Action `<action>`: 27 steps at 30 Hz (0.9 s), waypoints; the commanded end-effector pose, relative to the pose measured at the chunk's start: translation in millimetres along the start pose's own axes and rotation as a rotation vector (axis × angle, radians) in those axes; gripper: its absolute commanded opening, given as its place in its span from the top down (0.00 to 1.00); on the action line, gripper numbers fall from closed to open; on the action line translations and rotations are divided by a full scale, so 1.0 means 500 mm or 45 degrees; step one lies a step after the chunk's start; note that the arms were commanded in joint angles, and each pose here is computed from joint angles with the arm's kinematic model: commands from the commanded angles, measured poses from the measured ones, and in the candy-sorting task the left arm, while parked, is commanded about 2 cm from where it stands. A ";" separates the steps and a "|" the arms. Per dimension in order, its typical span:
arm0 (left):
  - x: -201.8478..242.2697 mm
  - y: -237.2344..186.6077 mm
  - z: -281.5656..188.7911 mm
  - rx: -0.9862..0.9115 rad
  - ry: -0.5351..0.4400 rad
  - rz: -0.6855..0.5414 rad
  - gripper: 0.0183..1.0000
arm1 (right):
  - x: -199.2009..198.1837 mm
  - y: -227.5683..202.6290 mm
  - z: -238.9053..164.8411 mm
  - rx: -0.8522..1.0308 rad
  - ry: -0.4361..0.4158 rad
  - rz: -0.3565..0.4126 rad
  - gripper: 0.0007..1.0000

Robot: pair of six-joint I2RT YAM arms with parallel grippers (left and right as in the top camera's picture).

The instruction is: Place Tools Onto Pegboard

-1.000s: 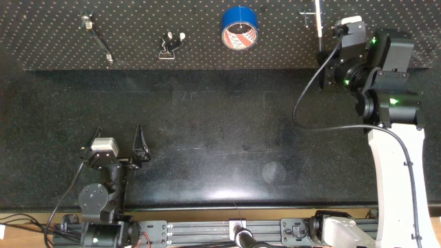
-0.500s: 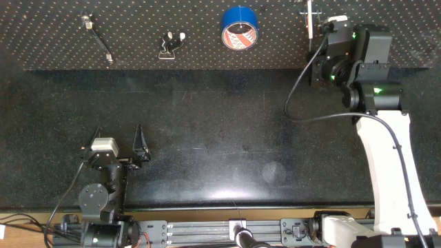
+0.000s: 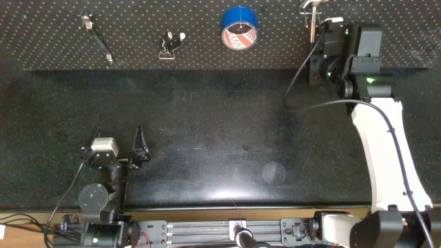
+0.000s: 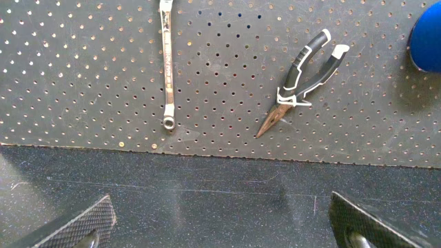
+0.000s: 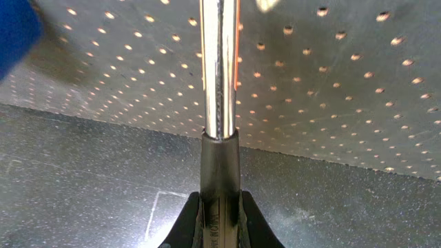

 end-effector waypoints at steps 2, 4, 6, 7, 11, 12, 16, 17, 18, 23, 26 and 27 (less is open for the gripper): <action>0.001 -0.001 -0.001 0.000 -0.002 0.017 0.00 | -0.009 0.000 0.023 0.047 -0.033 0.033 0.79; 0.001 -0.001 -0.001 0.000 -0.002 0.017 0.00 | -0.009 -0.003 0.024 0.057 -0.032 0.035 0.74; 0.001 -0.001 -0.001 0.000 -0.002 0.017 0.00 | -0.009 -0.003 0.024 0.058 -0.031 0.035 0.50; 0.001 -0.001 -0.001 0.000 -0.002 0.017 0.00 | -0.009 -0.003 0.024 0.058 -0.031 0.036 0.47; 0.001 -0.001 -0.001 0.000 -0.002 0.017 0.00 | -0.009 -0.003 0.024 0.058 -0.031 0.035 0.15; 0.001 -0.001 -0.001 0.000 -0.002 0.017 0.00 | -0.009 -0.003 0.023 0.056 -0.031 0.035 0.08; 0.001 -0.001 -0.001 0.000 -0.002 0.017 0.00 | -0.004 0.006 0.000 0.013 -0.035 0.025 0.03; 0.001 -0.001 -0.001 0.000 -0.002 0.017 0.00 | -0.001 0.010 -0.013 -0.009 -0.035 0.020 0.03; 0.001 -0.001 -0.001 0.000 -0.002 0.017 0.00 | 0.005 0.016 -0.031 -0.043 -0.030 0.011 0.03; 0.001 -0.001 -0.001 0.000 -0.002 0.017 0.00 | 0.043 0.041 -0.166 -0.284 -0.026 -0.054 0.03; 0.001 -0.001 -0.001 0.000 -0.002 0.017 0.00 | 0.056 0.043 -0.221 -0.379 -0.033 -0.077 0.03; 0.001 -0.001 -0.001 0.000 -0.002 0.017 0.00 | 0.058 0.043 -0.233 -0.401 -0.036 -0.081 0.03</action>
Point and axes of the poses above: each gripper's point midway between its finger pads, its own z axis out along the fingers, its own x axis along the line the jaws close on, y = z × x, the point moved 9 cm from there along -z, back along the fingers
